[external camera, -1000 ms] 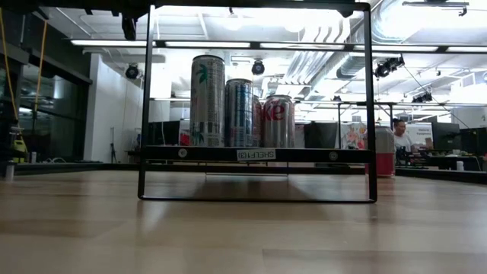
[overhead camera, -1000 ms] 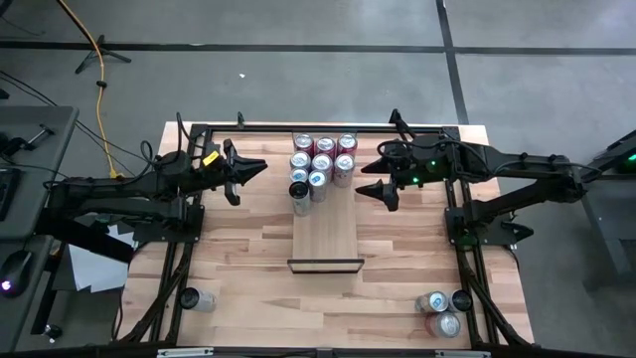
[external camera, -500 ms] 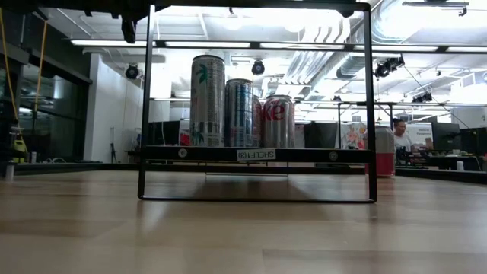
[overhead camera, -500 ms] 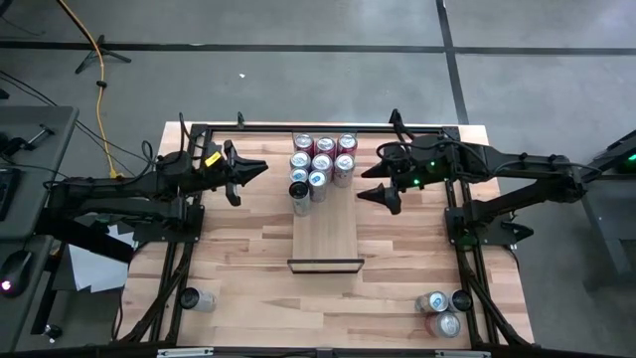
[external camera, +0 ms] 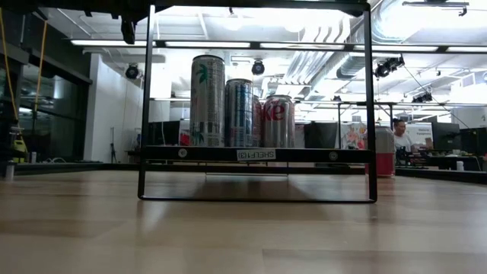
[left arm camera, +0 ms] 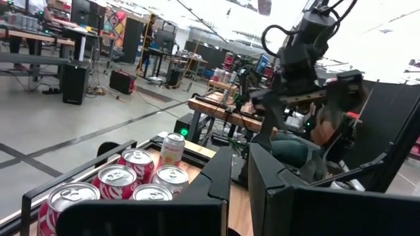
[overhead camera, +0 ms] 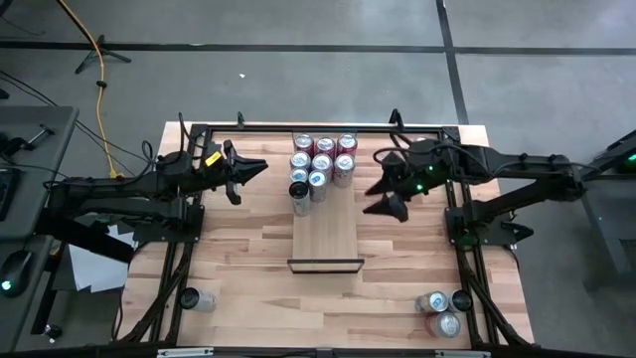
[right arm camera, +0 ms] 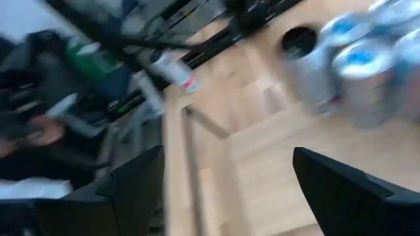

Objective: Place canned beverage on shelf
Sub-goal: Put the blue soda can on the shelf aligned with the other blue soda cans

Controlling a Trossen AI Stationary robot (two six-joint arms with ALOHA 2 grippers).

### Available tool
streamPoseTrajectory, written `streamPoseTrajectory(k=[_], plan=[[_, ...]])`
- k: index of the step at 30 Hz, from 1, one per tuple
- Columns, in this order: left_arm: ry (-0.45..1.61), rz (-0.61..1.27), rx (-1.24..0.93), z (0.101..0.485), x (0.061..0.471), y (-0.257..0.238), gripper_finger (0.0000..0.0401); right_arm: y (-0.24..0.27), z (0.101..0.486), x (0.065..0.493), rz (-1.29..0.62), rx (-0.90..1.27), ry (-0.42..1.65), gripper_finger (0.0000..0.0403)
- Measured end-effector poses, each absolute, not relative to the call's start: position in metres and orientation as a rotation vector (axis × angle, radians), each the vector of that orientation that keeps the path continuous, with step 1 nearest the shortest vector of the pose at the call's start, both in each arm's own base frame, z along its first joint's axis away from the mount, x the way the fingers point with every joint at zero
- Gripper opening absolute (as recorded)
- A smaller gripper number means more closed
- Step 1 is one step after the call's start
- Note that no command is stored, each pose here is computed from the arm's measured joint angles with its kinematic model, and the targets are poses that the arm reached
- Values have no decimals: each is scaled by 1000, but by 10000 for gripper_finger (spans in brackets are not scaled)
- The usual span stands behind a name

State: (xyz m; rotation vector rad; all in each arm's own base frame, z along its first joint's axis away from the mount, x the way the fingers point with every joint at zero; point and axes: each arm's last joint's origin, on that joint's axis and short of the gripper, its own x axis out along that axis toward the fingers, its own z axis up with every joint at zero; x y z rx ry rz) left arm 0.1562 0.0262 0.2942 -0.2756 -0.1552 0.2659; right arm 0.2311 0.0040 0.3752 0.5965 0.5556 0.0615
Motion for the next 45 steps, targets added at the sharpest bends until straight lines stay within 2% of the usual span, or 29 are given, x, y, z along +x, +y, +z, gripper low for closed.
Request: streamPoseTrajectory(k=[6, 12, 19, 24, 32, 45], plan=[[-156, 266, -276, 294, 156, 26, 0, 35, 384, 225, 196, 682, 707, 321], [-157, 266, -275, 294, 156, 26, 0, 72, 378, 214, 131, 589, 1034, 321], [-157, 265, -275, 294, 156, 26, 0, 120, 340, 208, 21, 545, 1356, 321], [-156, 265, -275, 294, 156, 26, 0, 152, 303, 202, -53, 485, 1507, 321], [-156, 266, -275, 294, 156, 26, 0, 177, 276, 192, -129, 441, 1606, 321], [-154, 266, -275, 294, 156, 26, 0, 211, 254, 186, -90, 414, 1696, 321]])
